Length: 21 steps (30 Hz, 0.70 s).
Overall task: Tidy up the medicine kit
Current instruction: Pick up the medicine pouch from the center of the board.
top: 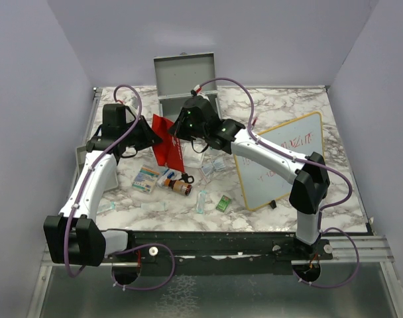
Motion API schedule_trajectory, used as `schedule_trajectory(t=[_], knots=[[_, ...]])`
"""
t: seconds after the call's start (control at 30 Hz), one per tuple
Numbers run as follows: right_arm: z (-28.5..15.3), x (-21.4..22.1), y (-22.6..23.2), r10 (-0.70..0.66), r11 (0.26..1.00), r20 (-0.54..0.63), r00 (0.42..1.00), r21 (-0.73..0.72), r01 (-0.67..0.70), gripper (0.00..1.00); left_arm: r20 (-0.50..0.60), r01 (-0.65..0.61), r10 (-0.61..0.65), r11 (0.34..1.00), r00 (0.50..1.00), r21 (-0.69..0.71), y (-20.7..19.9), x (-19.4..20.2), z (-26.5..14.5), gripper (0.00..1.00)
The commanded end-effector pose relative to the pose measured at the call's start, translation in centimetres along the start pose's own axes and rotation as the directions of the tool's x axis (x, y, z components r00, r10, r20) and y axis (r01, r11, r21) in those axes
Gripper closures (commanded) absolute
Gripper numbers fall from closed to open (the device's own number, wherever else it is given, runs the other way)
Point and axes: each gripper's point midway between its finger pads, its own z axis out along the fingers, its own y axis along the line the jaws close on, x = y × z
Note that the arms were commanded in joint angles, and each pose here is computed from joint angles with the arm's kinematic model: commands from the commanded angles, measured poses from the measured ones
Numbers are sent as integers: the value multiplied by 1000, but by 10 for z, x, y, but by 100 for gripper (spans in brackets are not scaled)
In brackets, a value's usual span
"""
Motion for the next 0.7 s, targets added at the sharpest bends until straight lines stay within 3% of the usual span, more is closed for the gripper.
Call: schedule_trajectory(t=[0.0, 0.2, 0.3, 0.43, 0.67], knots=[[-2, 4, -4, -61, 998, -11, 998, 5, 61, 100, 15, -33, 35, 994, 999, -103, 20, 2, 0, 96], [-8, 8, -28, -161, 983, -28, 987, 81, 162, 100, 23, -55, 61, 977, 998, -205, 40, 5, -7, 100], [-10, 16, -21, -189, 982, -54, 980, 14, 190, 99, 22, -57, 62, 977, 998, -203, 41, 8, -8, 100], [-15, 31, -4, -214, 971, -99, 972, -126, 201, 81, 33, -67, 76, 976, 997, -206, 40, 6, -11, 100], [-36, 44, -1, -293, 942, -144, 945, -210, 261, 58, 106, -108, 148, 945, 983, -310, 52, -6, -30, 100]])
